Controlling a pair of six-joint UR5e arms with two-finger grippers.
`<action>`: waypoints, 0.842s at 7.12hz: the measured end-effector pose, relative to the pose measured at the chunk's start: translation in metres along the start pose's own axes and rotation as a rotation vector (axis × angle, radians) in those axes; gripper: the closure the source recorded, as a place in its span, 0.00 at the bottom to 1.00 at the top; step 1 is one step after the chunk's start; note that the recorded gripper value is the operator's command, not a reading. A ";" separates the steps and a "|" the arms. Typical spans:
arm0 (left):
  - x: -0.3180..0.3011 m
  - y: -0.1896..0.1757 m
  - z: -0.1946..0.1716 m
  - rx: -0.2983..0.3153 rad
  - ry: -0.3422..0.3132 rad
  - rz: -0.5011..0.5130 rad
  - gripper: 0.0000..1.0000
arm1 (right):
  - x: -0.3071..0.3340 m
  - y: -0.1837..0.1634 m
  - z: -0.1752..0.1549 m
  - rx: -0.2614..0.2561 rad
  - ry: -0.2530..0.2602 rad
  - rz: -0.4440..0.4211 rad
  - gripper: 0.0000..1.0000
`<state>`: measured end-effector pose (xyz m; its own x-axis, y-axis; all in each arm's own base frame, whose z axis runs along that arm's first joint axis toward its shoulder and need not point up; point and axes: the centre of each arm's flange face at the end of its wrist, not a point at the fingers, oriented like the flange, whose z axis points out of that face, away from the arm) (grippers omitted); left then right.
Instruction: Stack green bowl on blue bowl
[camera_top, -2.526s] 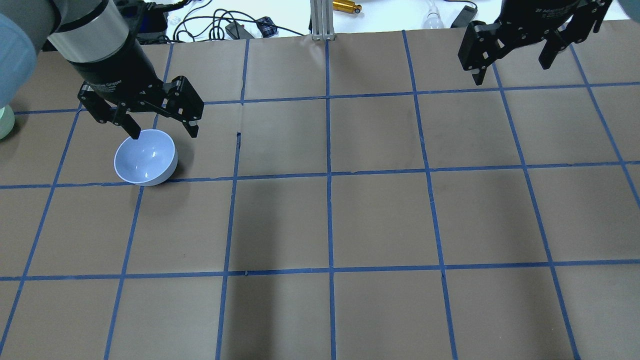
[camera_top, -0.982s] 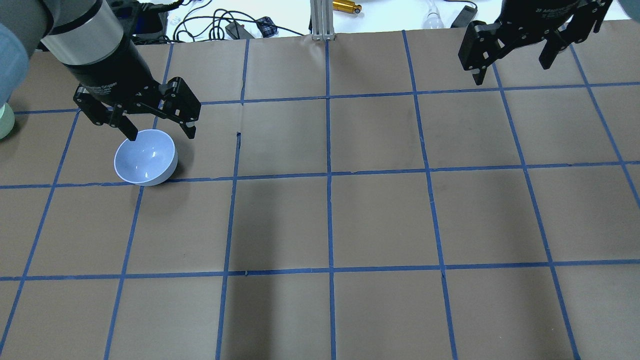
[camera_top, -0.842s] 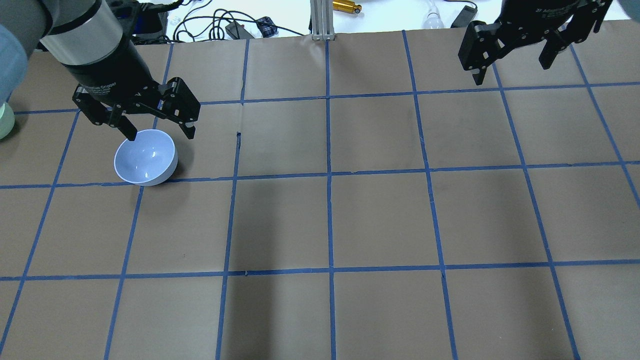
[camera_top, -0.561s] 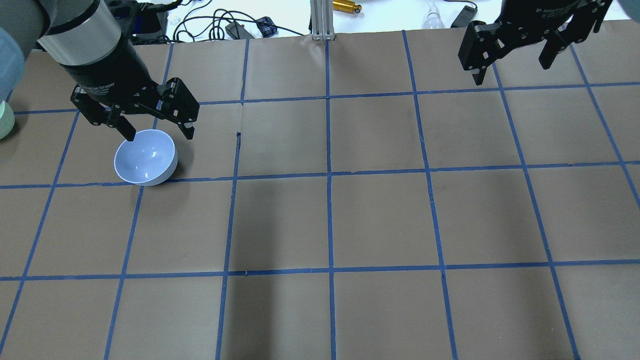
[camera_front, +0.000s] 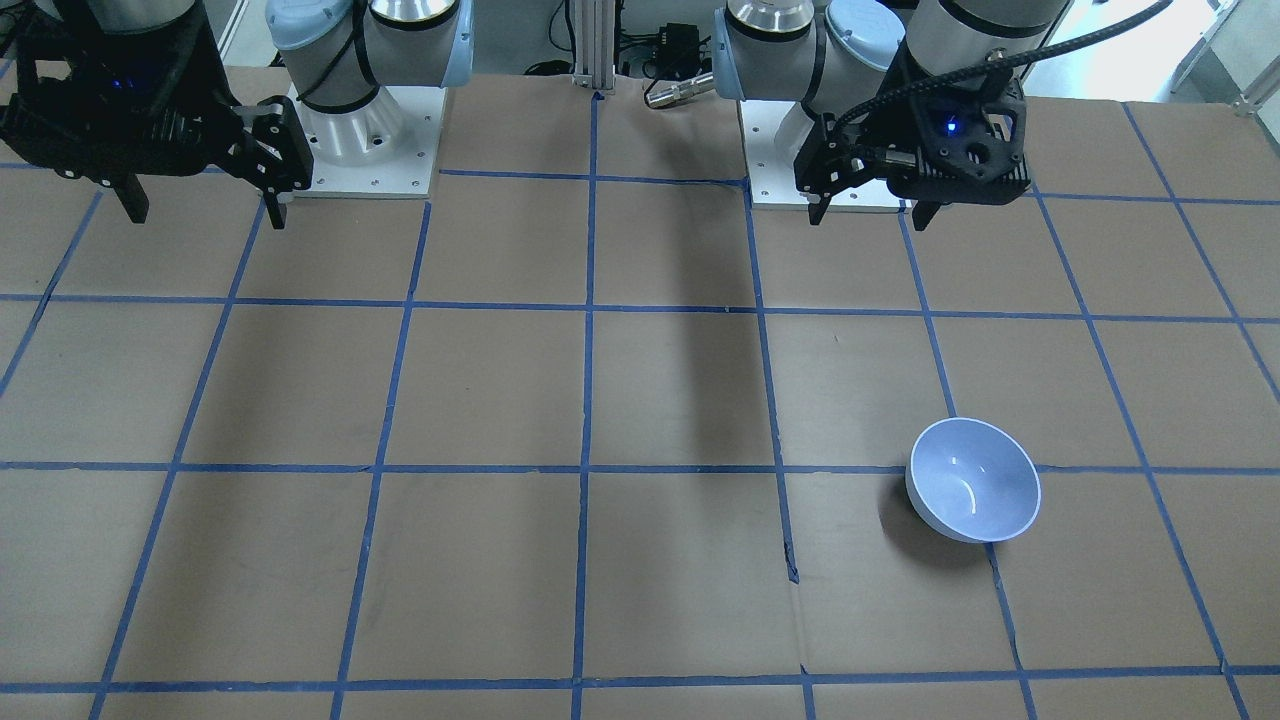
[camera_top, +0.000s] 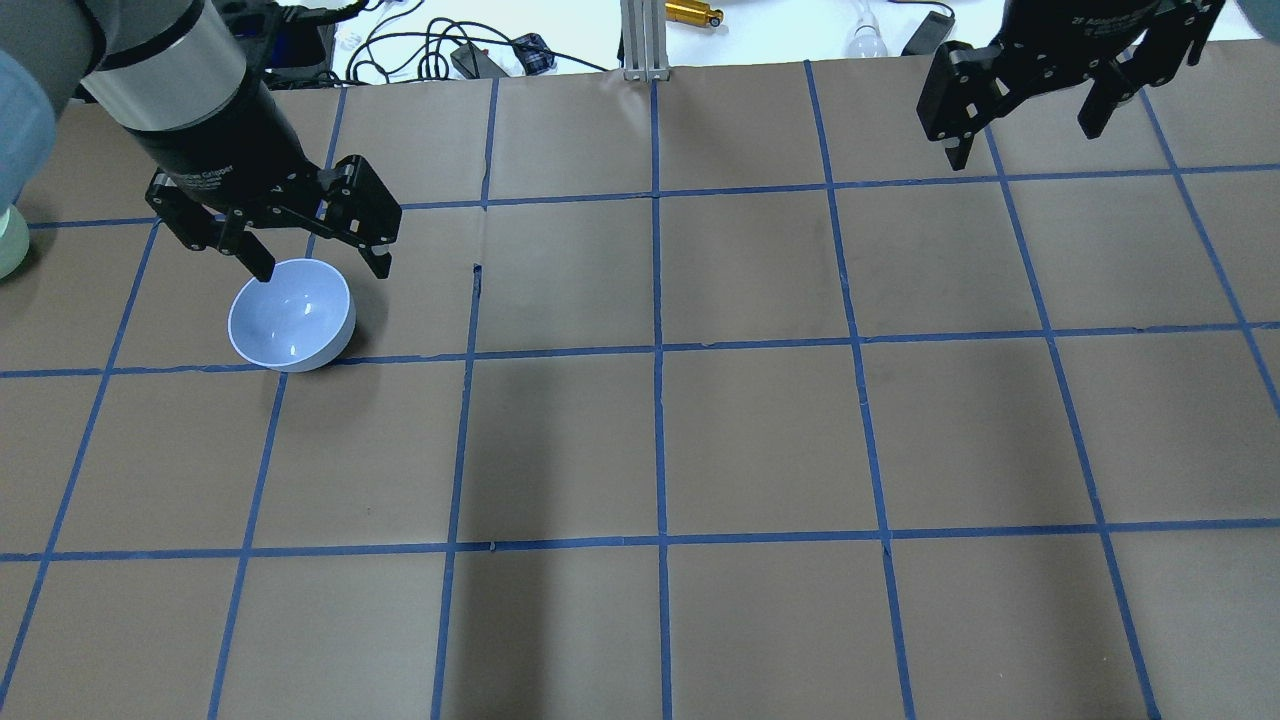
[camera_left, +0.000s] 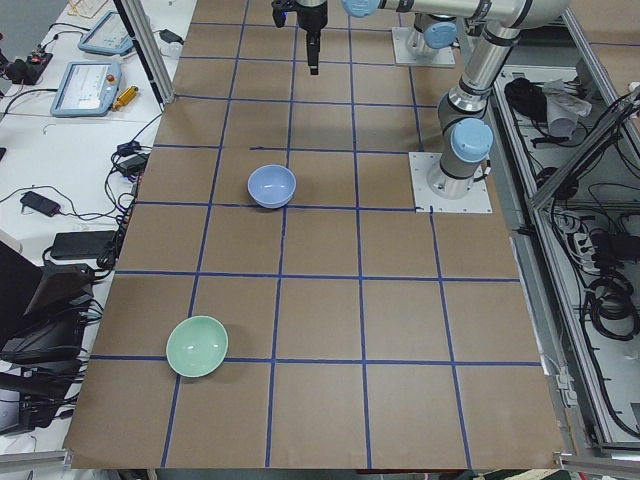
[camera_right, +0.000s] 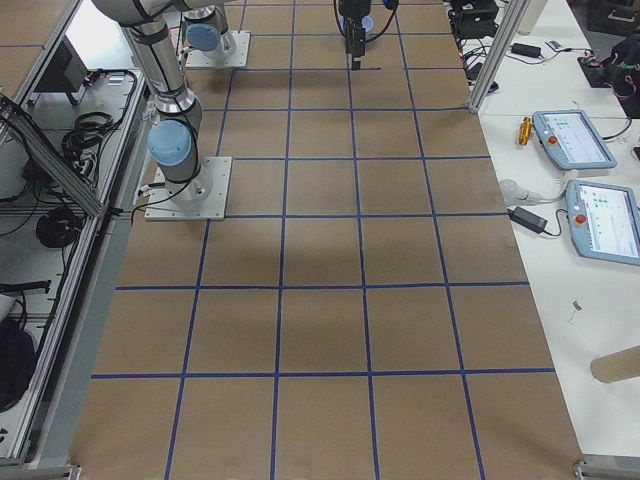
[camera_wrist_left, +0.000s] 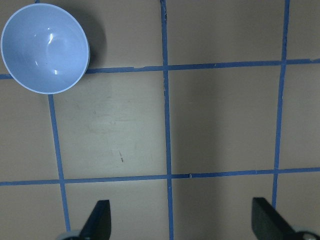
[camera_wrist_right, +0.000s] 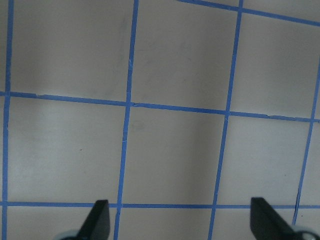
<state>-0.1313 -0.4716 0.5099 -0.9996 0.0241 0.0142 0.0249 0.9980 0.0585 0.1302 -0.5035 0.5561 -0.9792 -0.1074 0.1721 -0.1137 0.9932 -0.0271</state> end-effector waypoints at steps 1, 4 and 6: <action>-0.001 -0.002 0.001 0.003 0.001 -0.002 0.00 | 0.000 0.000 0.000 0.000 0.000 0.000 0.00; -0.003 -0.002 -0.001 0.012 -0.004 0.001 0.00 | -0.001 0.000 0.000 0.000 0.000 -0.001 0.00; -0.019 -0.008 0.000 0.014 -0.003 0.130 0.00 | 0.000 0.000 0.000 0.000 0.000 -0.001 0.00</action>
<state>-0.1122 -0.4804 0.5093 -0.9881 0.1530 0.0181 0.1537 0.9872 0.0420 0.1307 -0.5034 0.5561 -0.9791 -0.1083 0.1721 -0.1146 0.9930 -0.0271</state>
